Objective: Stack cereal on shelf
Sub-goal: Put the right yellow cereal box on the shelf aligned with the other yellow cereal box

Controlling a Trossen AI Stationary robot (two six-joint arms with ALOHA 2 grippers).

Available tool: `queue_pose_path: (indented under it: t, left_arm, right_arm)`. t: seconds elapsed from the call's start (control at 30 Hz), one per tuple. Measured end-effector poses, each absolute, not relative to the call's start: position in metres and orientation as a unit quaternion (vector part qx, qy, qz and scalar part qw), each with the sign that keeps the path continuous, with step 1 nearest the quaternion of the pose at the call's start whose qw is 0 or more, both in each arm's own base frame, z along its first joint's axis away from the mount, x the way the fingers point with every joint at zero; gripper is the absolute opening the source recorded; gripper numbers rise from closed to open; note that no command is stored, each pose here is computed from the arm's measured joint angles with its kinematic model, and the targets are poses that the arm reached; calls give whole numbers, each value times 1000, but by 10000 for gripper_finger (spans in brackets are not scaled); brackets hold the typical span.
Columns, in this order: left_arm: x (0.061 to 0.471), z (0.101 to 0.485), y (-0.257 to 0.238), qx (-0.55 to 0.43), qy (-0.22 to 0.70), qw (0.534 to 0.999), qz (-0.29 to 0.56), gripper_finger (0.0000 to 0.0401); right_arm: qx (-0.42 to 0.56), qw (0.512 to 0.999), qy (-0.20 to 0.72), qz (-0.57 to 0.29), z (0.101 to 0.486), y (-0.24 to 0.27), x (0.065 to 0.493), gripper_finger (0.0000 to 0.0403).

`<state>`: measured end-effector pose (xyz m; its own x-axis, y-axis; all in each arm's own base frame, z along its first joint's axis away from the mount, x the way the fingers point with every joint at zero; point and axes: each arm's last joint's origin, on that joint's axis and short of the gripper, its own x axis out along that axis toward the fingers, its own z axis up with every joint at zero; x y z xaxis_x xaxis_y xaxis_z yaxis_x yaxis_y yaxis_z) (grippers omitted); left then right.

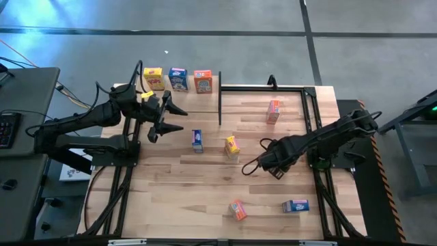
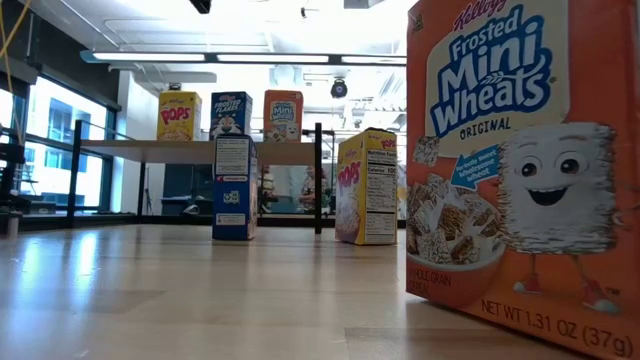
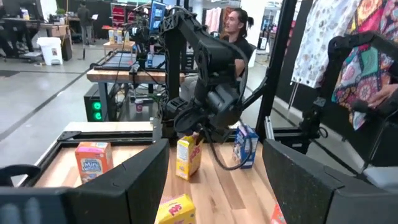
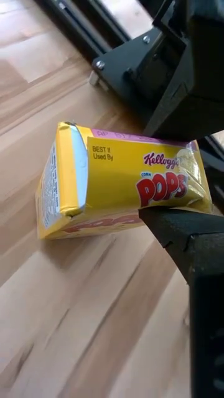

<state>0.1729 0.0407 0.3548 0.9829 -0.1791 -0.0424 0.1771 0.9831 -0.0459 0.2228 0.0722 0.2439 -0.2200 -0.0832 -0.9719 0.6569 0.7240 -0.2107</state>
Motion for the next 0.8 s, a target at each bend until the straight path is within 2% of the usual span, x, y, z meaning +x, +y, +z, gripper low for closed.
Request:
queue_pose_path:
  t: [0.2, 0.57, 0.8]
  left_arm:
    - [173, 354, 41, -21, 25, 995, -90, 250]
    - [173, 354, 40, -22, 25, 995, -90, 250]
    - [178, 352, 42, -32, 33, 995, -90, 250]
  right_arm:
    - [210, 637, 682, -293, 273, 75, 235, 154]
    - [242, 680, 640, -264, 334, 77, 241, 154]
    - [235, 727, 602, -230, 362, 76, 244, 154]
